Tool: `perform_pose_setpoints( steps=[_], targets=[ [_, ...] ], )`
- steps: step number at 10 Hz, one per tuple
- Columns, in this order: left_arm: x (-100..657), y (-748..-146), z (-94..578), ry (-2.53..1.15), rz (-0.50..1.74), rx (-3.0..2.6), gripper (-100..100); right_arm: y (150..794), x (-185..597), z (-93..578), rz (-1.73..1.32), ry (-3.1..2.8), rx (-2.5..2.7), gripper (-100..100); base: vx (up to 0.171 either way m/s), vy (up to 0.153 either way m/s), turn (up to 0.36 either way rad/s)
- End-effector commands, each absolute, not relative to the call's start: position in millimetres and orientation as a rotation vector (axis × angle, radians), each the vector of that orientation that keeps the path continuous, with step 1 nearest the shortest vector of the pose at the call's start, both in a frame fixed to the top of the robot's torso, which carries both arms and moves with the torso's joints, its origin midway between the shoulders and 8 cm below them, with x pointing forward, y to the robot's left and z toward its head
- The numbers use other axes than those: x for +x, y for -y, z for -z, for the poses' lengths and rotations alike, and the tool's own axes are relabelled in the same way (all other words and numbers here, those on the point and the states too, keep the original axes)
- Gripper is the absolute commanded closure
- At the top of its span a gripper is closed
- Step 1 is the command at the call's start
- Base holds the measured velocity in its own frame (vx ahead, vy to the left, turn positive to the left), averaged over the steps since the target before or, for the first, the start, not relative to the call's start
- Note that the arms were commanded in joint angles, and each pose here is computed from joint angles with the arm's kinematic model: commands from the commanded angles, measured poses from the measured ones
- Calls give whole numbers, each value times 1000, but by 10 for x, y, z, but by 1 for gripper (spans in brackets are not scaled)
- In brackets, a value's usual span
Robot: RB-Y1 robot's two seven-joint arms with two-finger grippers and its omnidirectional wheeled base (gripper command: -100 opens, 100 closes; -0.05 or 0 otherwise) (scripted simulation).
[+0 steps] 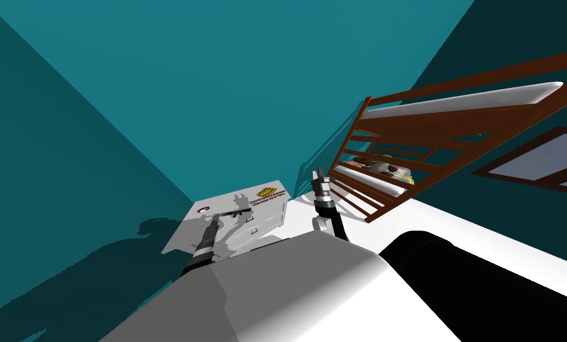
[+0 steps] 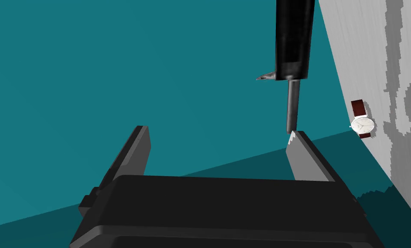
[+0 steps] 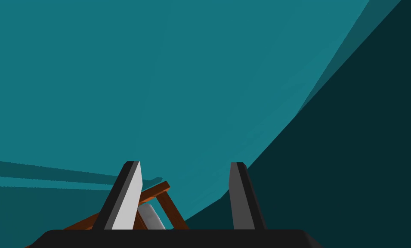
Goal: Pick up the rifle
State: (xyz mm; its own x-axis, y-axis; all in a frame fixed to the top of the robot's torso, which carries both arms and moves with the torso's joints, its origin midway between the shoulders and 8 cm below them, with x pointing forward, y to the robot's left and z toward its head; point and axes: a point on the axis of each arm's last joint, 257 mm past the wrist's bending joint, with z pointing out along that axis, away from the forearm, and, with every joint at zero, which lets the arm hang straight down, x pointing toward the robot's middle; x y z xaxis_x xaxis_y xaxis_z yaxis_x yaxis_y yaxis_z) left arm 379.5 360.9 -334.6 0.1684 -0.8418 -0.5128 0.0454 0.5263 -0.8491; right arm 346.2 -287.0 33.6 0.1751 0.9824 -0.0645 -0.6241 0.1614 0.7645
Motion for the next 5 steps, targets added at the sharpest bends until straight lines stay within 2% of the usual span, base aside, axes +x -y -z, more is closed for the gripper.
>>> perform_pose_setpoints(
  steps=[1, 5],
  targets=[
    [3751, -3565, 3522, -1274, 723, -830, -100, 2870, 3462, -336, -1271, -653, 679, 0, 47, -35, 23],
    [3696, -3478, 3779, -1310, 706, -866, -100, 2870, 3462, -336, -1271, -653, 679, 0, 38, -22, 13]
  ],
)
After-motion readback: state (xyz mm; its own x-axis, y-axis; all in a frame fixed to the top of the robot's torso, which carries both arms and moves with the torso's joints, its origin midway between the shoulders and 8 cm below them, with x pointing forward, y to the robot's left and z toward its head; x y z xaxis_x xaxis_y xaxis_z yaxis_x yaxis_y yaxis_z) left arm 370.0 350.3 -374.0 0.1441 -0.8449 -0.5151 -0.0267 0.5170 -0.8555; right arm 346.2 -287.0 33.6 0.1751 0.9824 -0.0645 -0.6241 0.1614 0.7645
